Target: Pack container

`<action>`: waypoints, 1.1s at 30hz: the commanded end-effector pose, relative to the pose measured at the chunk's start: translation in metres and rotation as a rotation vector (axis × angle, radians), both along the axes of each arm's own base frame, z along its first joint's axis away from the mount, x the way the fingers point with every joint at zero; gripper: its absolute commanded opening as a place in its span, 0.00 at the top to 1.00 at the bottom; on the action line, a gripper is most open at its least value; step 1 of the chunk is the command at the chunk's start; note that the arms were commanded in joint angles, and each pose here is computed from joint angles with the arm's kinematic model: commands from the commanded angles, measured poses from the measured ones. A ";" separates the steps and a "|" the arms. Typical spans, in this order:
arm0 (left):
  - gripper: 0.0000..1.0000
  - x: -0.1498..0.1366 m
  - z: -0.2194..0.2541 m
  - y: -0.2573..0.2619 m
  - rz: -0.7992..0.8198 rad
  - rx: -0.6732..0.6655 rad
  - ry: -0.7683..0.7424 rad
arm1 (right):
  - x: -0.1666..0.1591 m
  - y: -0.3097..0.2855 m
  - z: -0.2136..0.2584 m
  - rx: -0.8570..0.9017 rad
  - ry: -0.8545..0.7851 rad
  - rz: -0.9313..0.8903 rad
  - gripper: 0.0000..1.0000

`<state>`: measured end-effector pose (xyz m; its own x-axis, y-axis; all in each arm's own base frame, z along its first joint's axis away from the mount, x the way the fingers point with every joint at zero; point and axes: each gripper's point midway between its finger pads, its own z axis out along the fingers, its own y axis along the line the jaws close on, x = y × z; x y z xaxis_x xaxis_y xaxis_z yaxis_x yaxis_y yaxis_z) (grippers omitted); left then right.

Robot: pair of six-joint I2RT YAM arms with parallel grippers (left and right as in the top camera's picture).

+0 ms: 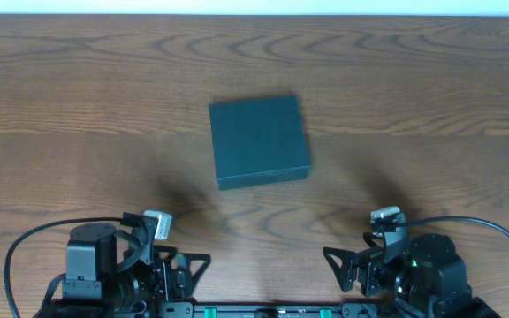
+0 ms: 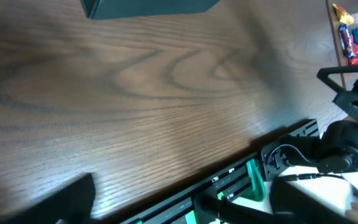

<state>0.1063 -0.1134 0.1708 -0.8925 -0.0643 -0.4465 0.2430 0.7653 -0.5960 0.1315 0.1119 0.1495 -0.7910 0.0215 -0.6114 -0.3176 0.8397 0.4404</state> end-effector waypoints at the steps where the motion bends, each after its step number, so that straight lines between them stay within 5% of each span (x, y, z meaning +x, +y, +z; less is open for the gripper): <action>1: 0.05 0.000 0.001 0.000 0.006 -0.004 -0.003 | 0.001 0.001 0.000 0.015 0.002 -0.012 0.01; 19: 0.05 0.021 -0.022 0.053 0.201 0.297 -0.038 | 0.001 0.001 0.000 0.014 0.001 -0.013 0.01; 27: 0.05 0.085 0.021 0.083 0.339 0.429 -0.450 | 0.001 0.001 0.000 0.014 0.001 -0.013 0.01; 33: 0.05 0.106 0.013 0.114 0.520 0.518 -0.598 | 0.001 0.001 0.000 0.014 0.001 -0.013 0.01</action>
<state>0.2092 -0.0226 0.1950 -0.4552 -0.0749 -0.8872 0.0596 0.9917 -0.1143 0.1335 0.1126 0.1509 -0.7876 0.0333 -0.6153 -0.3134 0.8381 0.4465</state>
